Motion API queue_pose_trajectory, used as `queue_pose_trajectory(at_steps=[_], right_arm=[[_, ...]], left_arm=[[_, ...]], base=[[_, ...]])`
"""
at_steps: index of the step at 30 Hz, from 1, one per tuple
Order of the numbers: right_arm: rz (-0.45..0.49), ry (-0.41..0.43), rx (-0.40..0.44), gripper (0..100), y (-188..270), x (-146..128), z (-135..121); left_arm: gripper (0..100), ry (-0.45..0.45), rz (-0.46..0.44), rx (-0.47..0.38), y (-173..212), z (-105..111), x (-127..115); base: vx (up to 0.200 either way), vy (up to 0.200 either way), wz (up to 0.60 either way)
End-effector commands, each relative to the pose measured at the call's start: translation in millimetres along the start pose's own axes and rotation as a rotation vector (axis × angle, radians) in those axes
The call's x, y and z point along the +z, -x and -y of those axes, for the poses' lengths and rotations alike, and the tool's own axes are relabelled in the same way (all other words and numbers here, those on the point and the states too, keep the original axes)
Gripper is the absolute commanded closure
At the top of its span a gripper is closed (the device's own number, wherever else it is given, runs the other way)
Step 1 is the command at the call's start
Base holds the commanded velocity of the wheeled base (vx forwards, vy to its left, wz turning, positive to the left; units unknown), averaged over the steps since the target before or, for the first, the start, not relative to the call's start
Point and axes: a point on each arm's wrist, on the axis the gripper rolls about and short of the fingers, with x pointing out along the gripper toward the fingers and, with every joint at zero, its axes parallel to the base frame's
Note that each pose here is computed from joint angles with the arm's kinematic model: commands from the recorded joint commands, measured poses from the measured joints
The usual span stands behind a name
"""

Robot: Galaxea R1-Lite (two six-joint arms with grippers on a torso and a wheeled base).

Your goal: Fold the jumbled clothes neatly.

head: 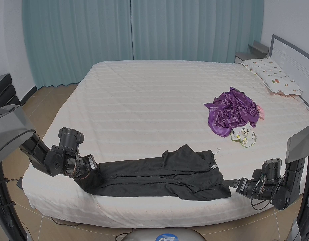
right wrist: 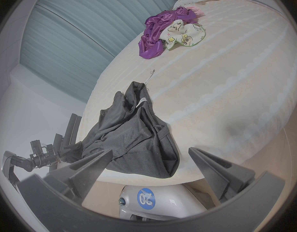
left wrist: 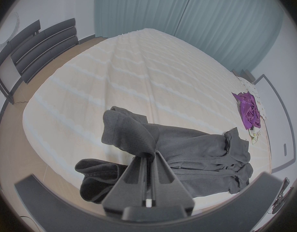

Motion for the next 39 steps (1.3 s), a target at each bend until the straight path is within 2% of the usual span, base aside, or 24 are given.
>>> queue_pose_trajectory(at_steps=[1,11,16,21,39], right_arm=[[-0.002,0.000,0.000,0,0,0,0],[0.000,0.001,-0.001,0,-1,0,0],[0.002,0.001,0.001,0,0,0,0],[0.002,0.001,0.001,0,0,0,0],[0.003,-0.001,0.000,0,0,1,0]], left_arm=[[100,0.000,0.008,0.011,-1,0,0],[100,0.015,0.056,0.000,-2,7,13],[100,0.037,0.068,-0.021,-1,22,20],[100,0.044,0.059,-0.033,1,38,23],[100,-0.035,0.015,-0.091,-5,89,16]], base=[[0.000,0.000,0.00],[0.000,0.000,0.00],[0.000,0.000,0.00],[0.000,-0.200,0.00],[0.000,-0.200,0.00]])
